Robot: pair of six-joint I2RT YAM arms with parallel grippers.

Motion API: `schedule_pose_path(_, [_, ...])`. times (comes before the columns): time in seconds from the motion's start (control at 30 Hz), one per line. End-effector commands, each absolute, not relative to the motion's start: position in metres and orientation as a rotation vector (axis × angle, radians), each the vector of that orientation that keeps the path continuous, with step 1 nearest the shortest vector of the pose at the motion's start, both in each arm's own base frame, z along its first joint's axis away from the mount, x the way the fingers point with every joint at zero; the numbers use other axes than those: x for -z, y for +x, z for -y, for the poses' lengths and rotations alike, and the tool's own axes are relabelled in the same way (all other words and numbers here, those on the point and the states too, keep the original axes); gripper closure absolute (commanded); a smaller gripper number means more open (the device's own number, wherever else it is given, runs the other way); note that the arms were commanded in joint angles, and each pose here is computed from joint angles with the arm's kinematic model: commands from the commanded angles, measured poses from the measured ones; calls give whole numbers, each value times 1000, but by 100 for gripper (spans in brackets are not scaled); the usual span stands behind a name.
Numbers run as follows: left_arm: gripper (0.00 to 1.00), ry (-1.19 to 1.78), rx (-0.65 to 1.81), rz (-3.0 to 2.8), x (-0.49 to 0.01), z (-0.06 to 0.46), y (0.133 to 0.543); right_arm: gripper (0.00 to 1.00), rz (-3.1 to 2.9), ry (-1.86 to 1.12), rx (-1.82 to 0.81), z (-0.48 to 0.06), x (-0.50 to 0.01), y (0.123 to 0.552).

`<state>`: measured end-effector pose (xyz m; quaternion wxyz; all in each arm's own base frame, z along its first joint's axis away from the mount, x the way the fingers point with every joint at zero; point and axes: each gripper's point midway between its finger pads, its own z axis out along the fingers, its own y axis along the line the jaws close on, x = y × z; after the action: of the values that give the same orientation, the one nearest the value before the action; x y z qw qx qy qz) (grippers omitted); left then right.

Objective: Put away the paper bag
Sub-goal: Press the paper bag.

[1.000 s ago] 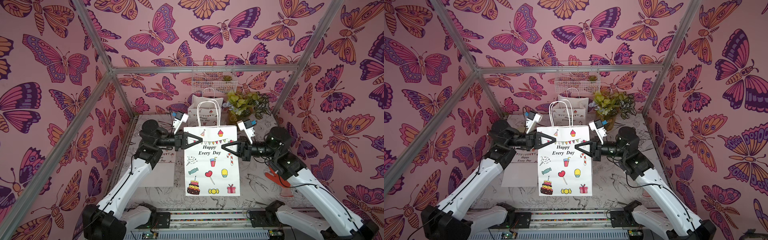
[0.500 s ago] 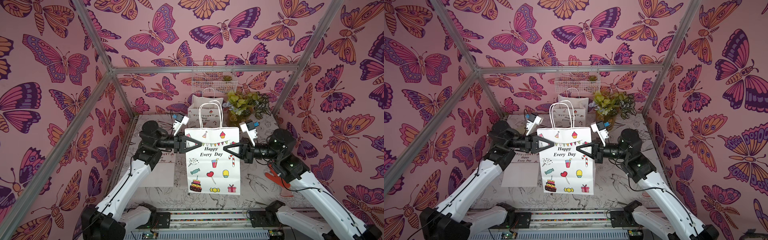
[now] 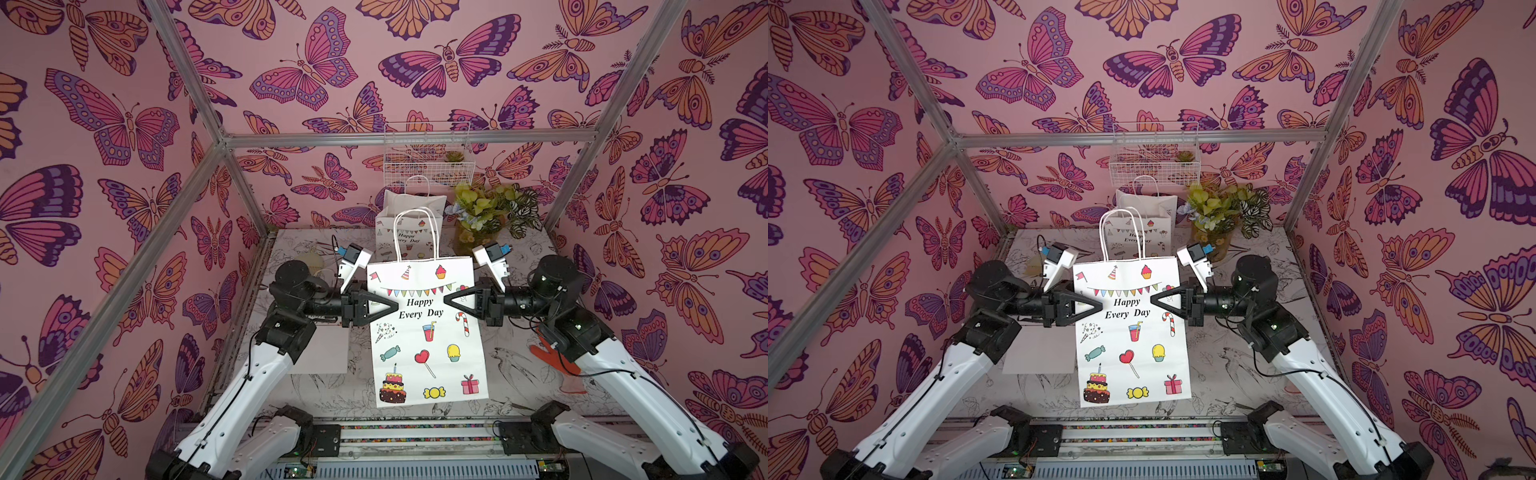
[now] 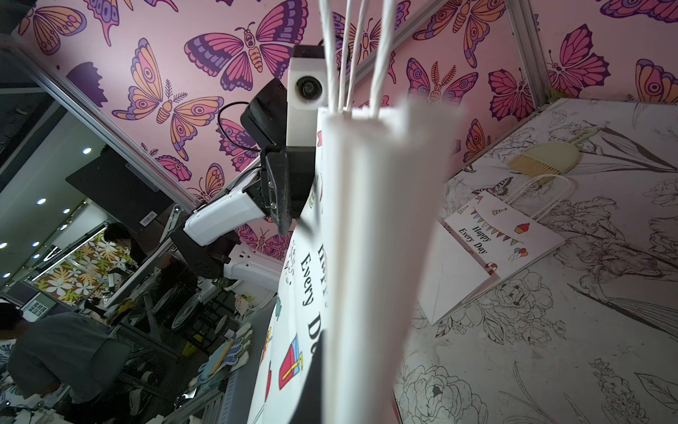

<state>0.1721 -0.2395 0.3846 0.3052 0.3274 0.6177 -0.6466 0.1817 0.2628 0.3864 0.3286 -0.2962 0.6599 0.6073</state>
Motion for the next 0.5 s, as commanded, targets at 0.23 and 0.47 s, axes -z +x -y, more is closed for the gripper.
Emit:
schedule_pose_path(0.23, [60, 792, 1569, -1614, -379, 234, 176, 100, -1680, -743, -1604, -266, -404, 198])
schedule_pose_path(0.47, [61, 764, 1553, -1642, -369, 236, 181, 100, -1697, -748, -1622, -268, -399, 199])
